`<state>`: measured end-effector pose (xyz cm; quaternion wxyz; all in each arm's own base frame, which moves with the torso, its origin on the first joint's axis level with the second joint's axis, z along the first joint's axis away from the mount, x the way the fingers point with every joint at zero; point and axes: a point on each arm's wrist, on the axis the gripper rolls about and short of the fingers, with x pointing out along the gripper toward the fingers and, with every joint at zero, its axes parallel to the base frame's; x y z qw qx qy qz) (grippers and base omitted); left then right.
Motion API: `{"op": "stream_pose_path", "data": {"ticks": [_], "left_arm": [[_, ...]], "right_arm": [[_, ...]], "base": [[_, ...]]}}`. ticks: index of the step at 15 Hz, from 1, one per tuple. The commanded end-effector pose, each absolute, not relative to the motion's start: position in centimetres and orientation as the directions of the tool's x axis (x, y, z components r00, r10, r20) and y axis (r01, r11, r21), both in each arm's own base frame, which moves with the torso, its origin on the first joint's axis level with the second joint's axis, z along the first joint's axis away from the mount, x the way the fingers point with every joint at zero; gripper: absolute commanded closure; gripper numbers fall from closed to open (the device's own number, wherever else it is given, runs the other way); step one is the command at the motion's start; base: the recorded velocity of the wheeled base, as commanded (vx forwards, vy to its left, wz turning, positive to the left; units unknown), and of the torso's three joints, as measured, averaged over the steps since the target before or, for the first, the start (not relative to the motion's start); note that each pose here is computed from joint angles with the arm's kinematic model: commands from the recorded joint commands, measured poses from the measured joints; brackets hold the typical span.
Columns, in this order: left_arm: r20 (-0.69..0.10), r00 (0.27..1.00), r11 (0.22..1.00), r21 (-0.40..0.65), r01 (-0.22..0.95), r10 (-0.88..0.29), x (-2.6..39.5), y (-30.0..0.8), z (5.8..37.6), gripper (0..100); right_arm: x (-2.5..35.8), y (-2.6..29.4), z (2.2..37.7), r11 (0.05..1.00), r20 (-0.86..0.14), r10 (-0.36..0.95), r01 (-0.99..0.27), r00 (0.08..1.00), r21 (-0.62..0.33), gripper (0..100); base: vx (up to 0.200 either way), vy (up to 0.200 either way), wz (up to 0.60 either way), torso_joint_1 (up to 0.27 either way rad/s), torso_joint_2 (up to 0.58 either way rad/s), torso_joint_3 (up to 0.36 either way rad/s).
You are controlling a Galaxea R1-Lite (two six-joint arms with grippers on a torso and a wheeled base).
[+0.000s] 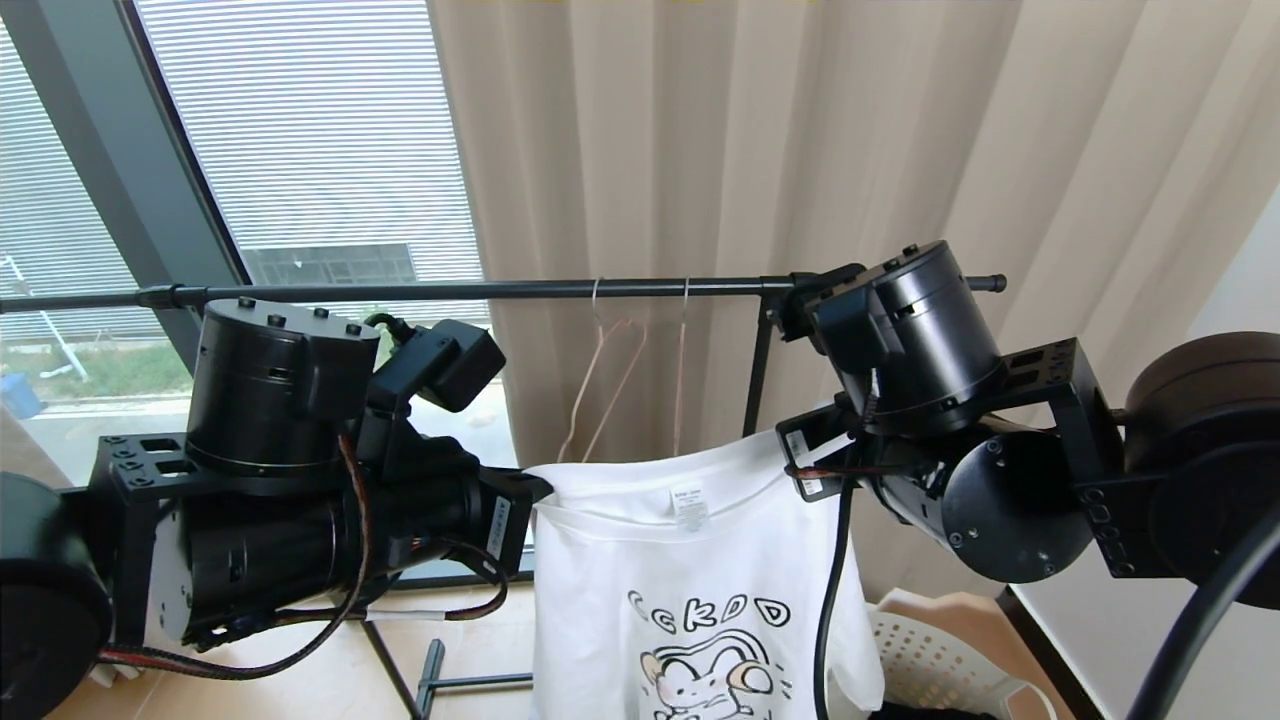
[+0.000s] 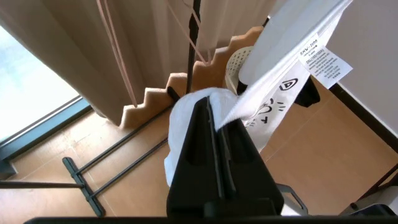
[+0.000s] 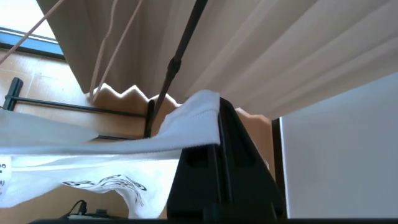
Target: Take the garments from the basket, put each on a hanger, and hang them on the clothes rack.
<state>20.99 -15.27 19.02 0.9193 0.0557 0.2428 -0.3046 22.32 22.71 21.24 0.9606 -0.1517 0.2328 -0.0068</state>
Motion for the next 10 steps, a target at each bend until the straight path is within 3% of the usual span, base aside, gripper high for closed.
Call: {"op": "stream_pose_path", "data": {"ticks": [1,5,6,10], "left_arm": [[-0.493,0.689,0.807,-0.046,0.589,-0.531,21.12,-15.48,18.64,100],[-0.494,0.689,0.802,-0.031,0.596,-0.531,21.05,-15.47,18.59,100],[-0.495,0.687,0.799,-0.025,0.601,-0.532,20.96,-15.41,18.55,0],[-0.506,0.683,0.800,-0.024,0.599,-0.527,20.81,-15.29,18.22,0]], "right_arm": [[22.15,22.42,21.45,0.953,-0.438,-0.092,-0.049,0.894,-0.300,100],[22.71,21.59,21.51,0.945,-0.420,-0.152,0.008,0.895,-0.326,100],[22.77,21.51,21.52,0.943,-0.417,-0.159,0.013,0.895,-0.332,100],[22.81,21.48,21.52,0.943,-0.417,-0.160,0.013,0.894,-0.333,100]], "base": [[0.000,0.000,0.00,0.000,0.00,0.000],[0.000,0.000,0.00,0.000,0.00,0.000],[0.000,0.000,0.00,0.000,0.00,0.000],[0.000,0.000,0.00,0.000,0.00,0.000]]}}
